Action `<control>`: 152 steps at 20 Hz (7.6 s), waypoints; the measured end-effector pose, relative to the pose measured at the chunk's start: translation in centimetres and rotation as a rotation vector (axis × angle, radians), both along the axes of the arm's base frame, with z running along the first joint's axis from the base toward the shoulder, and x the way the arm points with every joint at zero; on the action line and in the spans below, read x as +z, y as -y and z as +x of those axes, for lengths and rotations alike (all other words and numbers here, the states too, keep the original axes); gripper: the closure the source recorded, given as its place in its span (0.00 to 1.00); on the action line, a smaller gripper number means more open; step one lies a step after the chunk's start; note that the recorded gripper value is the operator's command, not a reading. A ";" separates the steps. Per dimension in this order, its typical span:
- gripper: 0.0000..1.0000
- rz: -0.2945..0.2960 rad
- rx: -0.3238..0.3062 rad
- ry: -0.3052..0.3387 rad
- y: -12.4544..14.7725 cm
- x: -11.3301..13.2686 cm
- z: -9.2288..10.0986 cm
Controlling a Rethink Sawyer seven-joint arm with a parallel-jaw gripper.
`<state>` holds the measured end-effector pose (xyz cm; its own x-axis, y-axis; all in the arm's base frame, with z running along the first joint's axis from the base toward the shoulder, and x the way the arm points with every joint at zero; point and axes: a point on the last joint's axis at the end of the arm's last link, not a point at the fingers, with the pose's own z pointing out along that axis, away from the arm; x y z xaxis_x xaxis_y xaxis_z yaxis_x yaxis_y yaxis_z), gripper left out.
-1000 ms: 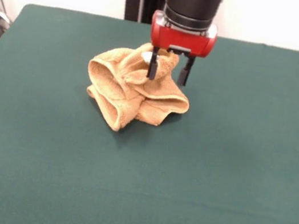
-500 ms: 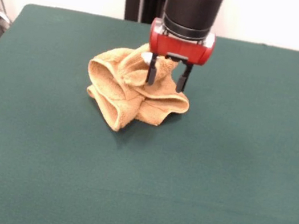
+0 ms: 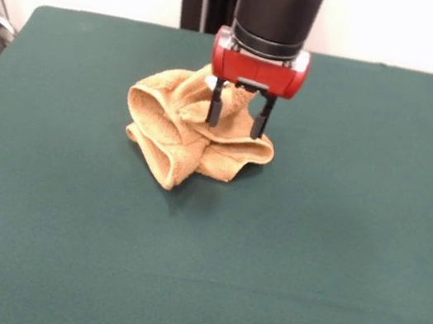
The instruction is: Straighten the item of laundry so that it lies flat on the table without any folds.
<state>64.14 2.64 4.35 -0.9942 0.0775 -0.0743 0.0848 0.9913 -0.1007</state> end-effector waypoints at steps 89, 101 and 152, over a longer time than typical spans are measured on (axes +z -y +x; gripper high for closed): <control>0.00 -0.085 0.013 0.022 -1.2 -2.8 3.3; 0.00 -0.088 0.017 0.001 -1.2 -4.6 2.5; 0.00 -0.082 0.018 -0.024 -2.2 -3.9 0.5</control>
